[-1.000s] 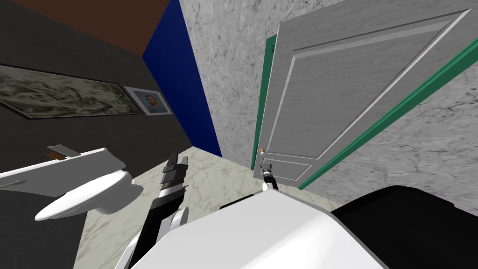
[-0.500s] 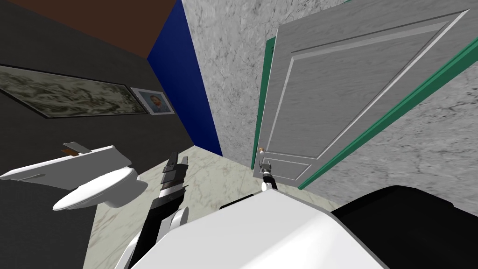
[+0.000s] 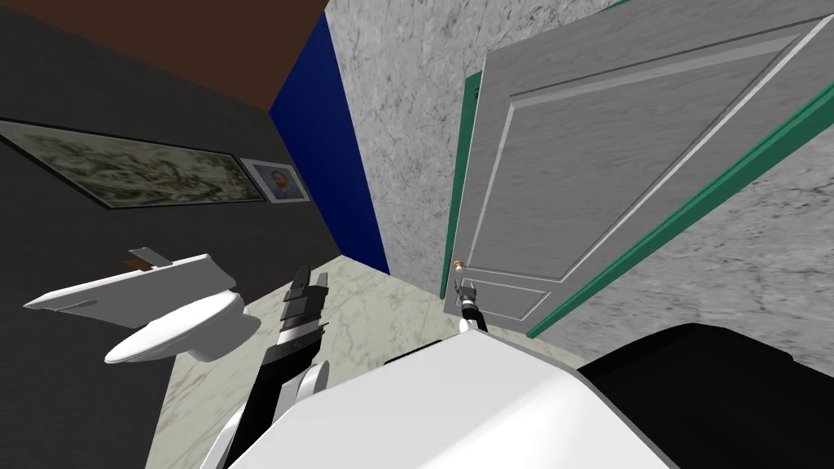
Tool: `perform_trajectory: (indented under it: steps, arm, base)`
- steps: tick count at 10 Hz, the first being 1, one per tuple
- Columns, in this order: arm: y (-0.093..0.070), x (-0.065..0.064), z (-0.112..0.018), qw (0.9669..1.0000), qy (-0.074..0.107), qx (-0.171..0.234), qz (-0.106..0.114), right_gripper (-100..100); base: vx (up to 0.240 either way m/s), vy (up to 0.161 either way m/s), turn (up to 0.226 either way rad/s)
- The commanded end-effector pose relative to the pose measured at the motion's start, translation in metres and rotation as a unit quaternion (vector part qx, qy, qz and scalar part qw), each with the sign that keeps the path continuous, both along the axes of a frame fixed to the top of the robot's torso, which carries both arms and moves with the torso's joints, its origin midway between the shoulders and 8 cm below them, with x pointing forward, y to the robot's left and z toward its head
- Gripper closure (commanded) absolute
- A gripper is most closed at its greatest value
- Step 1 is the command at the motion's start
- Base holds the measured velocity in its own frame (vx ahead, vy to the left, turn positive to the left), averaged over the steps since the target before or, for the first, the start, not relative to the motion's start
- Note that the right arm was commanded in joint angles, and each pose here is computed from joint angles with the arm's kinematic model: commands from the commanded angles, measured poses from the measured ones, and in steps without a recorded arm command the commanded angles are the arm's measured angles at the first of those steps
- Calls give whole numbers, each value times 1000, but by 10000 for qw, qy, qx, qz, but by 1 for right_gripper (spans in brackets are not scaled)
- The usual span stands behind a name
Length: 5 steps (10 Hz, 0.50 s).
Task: Pull the door open
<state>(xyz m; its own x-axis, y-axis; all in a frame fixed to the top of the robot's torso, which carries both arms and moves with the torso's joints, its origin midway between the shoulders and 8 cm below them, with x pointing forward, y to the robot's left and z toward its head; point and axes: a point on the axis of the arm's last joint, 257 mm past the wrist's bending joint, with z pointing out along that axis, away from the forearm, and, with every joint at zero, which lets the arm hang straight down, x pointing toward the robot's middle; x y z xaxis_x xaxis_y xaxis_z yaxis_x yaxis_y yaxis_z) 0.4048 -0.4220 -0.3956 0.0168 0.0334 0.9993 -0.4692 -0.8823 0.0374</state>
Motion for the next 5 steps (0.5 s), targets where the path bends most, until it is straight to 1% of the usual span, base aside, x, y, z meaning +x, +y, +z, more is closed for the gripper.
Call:
perform_trajectory:
  steps: [1,2,4,5]
  arm:
    - [-5,-4,2,10000,-15,20,-21,-100]
    - [-24,-14,1,10000,-16,22,-81,-100]
    - [-38,-21,1,9999,-18,22,-122,-100]
    - [-51,-28,2,9999,-22,21,-161,-100]
  base:
    - [156,-26,38]
    - [157,9,83]
    - [147,-3,53]
    - [144,-23,75]
